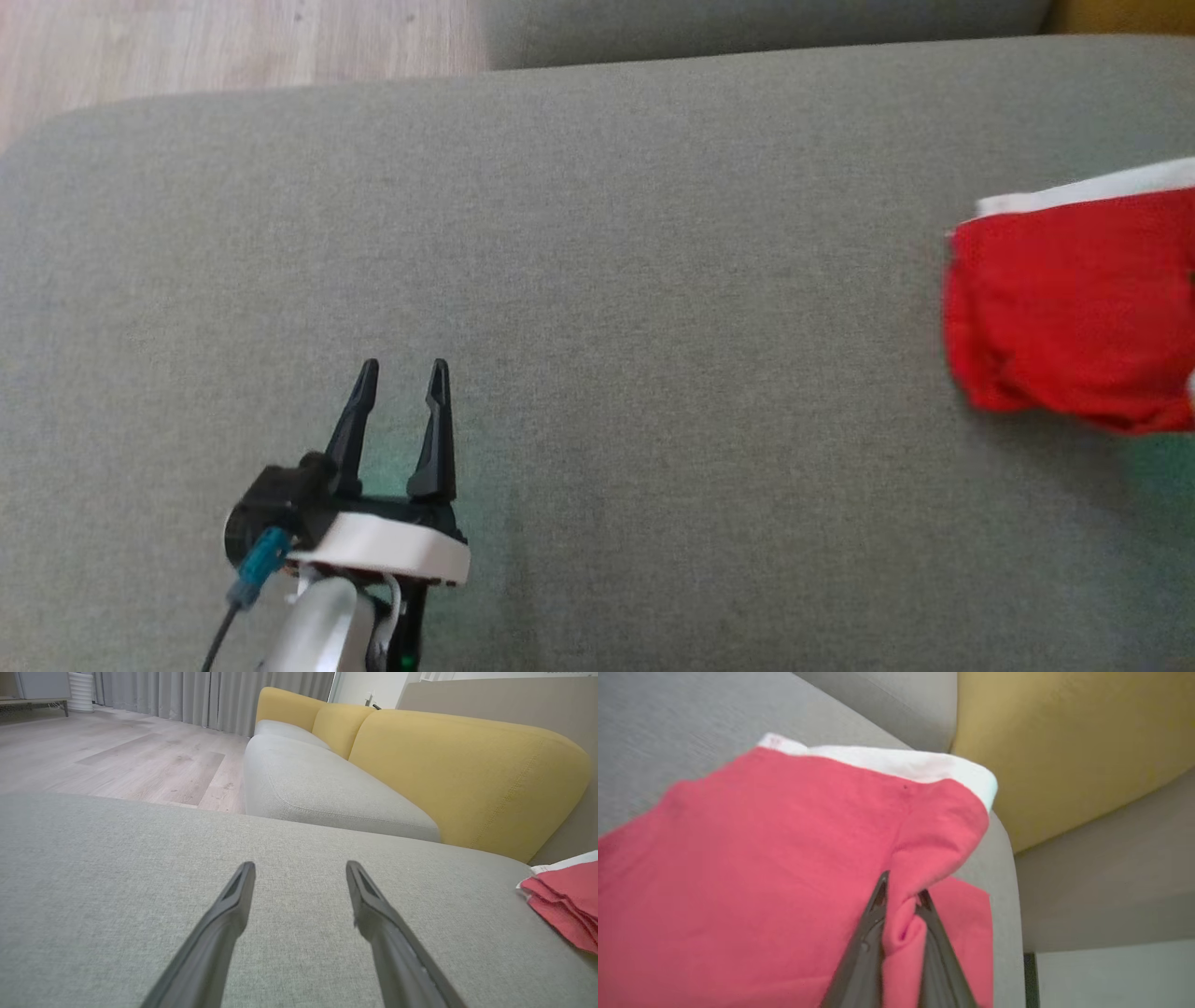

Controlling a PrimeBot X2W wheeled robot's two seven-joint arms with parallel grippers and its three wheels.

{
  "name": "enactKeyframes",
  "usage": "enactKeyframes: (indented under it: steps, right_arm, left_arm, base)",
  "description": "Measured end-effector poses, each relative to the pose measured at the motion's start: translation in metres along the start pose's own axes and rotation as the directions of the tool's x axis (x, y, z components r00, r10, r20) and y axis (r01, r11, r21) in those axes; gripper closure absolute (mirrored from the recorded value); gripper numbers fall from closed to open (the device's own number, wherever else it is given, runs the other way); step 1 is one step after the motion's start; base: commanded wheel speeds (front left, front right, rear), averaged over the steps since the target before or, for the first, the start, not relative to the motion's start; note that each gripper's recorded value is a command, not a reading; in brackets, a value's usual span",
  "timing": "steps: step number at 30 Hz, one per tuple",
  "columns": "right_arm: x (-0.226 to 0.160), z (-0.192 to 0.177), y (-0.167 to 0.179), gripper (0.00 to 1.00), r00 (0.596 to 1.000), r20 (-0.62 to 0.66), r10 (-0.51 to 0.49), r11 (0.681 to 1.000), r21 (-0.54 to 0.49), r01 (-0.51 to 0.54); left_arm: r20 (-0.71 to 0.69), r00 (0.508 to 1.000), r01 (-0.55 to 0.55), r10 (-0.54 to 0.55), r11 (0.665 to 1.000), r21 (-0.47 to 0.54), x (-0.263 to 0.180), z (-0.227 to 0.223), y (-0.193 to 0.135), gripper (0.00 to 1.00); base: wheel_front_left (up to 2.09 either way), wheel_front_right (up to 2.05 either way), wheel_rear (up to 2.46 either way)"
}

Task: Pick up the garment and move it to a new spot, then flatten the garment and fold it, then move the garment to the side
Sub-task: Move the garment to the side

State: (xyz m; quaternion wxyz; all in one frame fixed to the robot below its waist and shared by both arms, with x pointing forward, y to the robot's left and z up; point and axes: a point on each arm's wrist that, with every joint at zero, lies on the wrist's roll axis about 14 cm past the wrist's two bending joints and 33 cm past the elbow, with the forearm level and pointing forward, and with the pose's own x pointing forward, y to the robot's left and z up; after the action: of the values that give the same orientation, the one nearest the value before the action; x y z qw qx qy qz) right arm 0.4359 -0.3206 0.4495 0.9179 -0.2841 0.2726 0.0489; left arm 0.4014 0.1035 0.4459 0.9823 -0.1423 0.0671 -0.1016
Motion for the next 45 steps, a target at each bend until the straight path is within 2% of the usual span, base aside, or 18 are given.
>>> enactKeyframes:
  steps: [6,10,21,28,29,30,31,38,43,45]
  right_arm:
    - [0.004,-0.031,-0.028,1.00,0.993,-0.104,-0.061,0.998,-0.010,0.060]
    - [0.007,-0.043,-0.043,1.00,0.984,-0.148,-0.100,0.994,-0.055,0.093]
    - [0.014,-0.051,-0.059,1.00,0.969,-0.189,-0.158,0.979,-0.155,0.130]
    - [0.020,-0.048,-0.068,1.00,0.965,-0.181,-0.192,0.975,-0.147,0.167]
    - [0.022,-0.047,-0.066,0.81,0.965,-0.178,-0.192,0.976,-0.135,0.169]
    - [0.023,-0.046,-0.064,0.30,0.966,-0.175,-0.191,0.977,-0.129,0.170]
    - [0.023,-0.045,-0.063,0.00,0.967,-0.169,-0.192,0.978,-0.120,0.174]
    - [0.019,-0.023,-0.059,0.00,0.973,-0.100,-0.210,0.976,-0.082,0.202]
    - [0.011,0.008,-0.057,0.00,0.974,-0.004,-0.226,0.971,-0.076,0.225]
    - [0.006,0.028,-0.053,0.00,0.971,0.062,-0.231,0.971,-0.043,0.233]
  left_arm:
    - [-0.007,1.000,-0.007,0.007,1.000,0.006,0.006,-0.002,0.005,0.00]
    - [-0.012,1.000,-0.015,0.015,1.000,0.001,0.008,-0.004,0.010,0.00]
    - [-0.022,0.999,-0.027,0.027,1.000,0.005,0.014,-0.008,0.018,0.00]
    - [-0.032,0.999,-0.036,0.036,0.999,0.010,0.016,-0.012,0.023,0.00]
    - [-0.031,0.999,-0.032,0.032,0.999,0.011,0.016,-0.011,0.022,0.00]
    - [-0.029,0.999,-0.029,0.029,1.000,0.011,0.017,-0.010,0.022,0.00]
    - [-0.026,0.999,-0.029,0.029,1.000,0.012,0.018,-0.009,0.022,0.00]
    - [-0.010,1.000,-0.025,0.025,1.000,0.017,0.016,-0.002,0.020,0.00]
    - [0.015,1.000,-0.015,0.015,1.000,0.022,0.013,0.007,0.016,0.00]
    - [0.029,1.000,-0.010,0.010,1.000,0.025,0.012,0.012,0.013,0.00]
  base:
    - [0.00,0.00,0.00]
    - [0.00,0.00,0.00]
    - [0.00,0.00,0.00]
    - [0.00,0.00,0.00]
    - [0.00,0.00,0.00]
    - [0.00,0.00,0.00]
    - [0.00,0.00,0.00]
    - [0.00,0.00,0.00]
    - [0.00,0.00,0.00]
    - [0.00,0.00,0.00]
